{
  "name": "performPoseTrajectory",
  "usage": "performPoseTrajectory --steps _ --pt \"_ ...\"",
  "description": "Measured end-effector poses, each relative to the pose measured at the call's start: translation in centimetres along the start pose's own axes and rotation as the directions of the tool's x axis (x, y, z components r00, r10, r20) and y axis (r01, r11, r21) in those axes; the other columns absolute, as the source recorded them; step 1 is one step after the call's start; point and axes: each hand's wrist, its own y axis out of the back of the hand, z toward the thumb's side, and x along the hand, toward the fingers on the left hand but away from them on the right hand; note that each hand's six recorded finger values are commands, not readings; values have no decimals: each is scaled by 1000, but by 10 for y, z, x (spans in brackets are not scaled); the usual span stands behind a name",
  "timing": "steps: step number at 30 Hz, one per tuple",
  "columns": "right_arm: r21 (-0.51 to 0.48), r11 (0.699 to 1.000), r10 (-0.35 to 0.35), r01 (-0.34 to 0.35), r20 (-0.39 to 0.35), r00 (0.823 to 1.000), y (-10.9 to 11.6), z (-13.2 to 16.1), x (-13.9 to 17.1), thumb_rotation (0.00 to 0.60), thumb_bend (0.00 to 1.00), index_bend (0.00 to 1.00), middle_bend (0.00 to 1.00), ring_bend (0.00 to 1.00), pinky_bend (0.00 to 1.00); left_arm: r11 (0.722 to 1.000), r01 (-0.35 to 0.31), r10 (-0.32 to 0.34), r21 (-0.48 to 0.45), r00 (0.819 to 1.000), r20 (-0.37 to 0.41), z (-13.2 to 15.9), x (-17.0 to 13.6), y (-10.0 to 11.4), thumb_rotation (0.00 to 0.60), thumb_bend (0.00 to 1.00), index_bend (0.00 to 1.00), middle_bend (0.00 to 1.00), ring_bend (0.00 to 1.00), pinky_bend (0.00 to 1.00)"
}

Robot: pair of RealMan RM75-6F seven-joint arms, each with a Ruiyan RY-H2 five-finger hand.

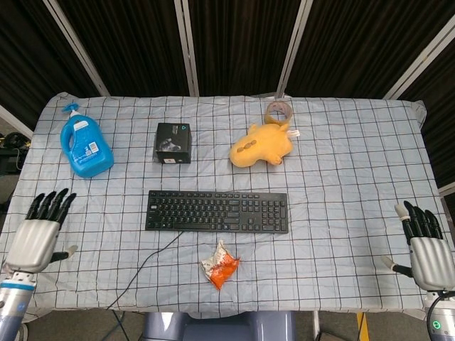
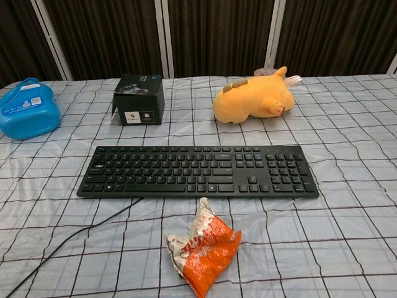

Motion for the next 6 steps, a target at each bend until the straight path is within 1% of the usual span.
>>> performPoseTrajectory --steps 3,6 --pt "2 1000 0 0 -1 1000 0 0 0 600 54 34 0 0 0 1000 -7 6 -13 999 -42 -19 -16 -8 600 32 0 0 0 0" --pt "2 1000 1 -1 -2 1000 0 0 0 600 54 34 0 0 0 998 -20 16 -57 997 -69 -27 -23 -8 600 30 0 0 0 0"
